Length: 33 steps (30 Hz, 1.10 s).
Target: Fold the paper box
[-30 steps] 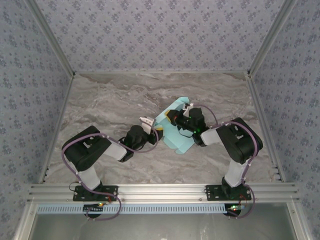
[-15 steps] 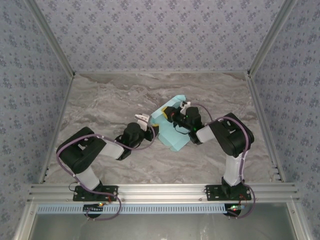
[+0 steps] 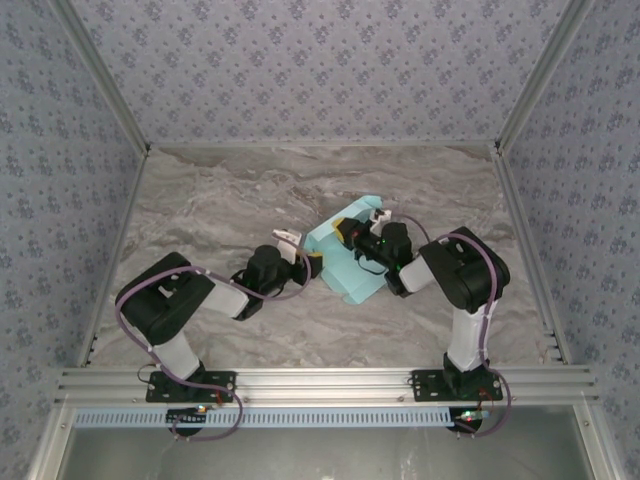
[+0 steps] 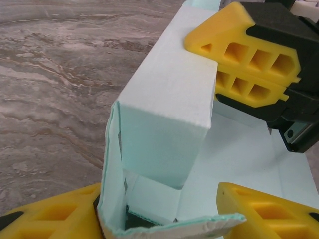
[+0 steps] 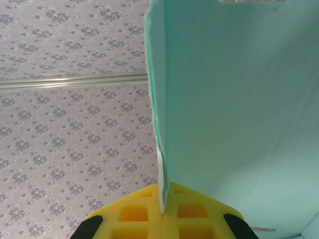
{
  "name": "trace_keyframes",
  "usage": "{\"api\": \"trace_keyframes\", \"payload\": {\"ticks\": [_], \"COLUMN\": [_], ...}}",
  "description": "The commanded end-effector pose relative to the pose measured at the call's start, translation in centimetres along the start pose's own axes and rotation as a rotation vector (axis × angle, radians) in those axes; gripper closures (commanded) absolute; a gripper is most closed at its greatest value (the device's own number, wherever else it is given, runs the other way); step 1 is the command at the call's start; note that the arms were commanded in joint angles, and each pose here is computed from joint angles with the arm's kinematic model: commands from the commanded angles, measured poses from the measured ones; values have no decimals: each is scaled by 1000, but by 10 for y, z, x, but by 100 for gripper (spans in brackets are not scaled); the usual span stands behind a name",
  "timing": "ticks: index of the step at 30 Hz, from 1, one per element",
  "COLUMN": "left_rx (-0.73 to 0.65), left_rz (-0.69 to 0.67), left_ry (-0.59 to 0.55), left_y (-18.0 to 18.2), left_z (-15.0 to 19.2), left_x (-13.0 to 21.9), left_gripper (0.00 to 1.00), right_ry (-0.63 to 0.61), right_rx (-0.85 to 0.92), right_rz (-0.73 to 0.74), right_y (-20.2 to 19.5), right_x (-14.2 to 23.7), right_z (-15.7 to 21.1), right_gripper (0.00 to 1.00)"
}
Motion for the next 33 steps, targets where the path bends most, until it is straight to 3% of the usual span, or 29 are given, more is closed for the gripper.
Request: {"api": "trace_keyframes", "payload": {"ticks": [1, 9, 18, 26, 33], "left_rx": [16, 8, -127, -127, -152], "left_rz": [62, 153, 131, -43, -102], "left_ry": [-15, -1, 24, 22, -1], "left_y": [-7, -15, -9, 13, 20], "left_z": [-1, 5, 18, 26, 16], "left_x": [-2, 17, 33, 34, 29], "left_gripper": [43, 44, 35, 37, 43], "right_ry": [-26, -25, -15, 6, 16], "right_rx": [46, 39, 26, 21, 14], "right_rz": [-60, -68, -77, -77, -76], "right_y": [9, 12, 14, 14, 13], "right_x": [7, 8, 2, 0, -3], "right_z": [-3, -5, -8, -5, -4], "right_gripper": [100, 100, 100, 100, 100]}}
Point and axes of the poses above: each hand's point on the last joint's axis, 136 mm out from that joint toward the fingers, its own x axis back along the fingers, its own y axis along the line the jaws close on, z = x × y, the point moved 8 cm from there along x, back along the fingers, and after that the axes turned 5 degrees about -x, right-handed, at the moved point
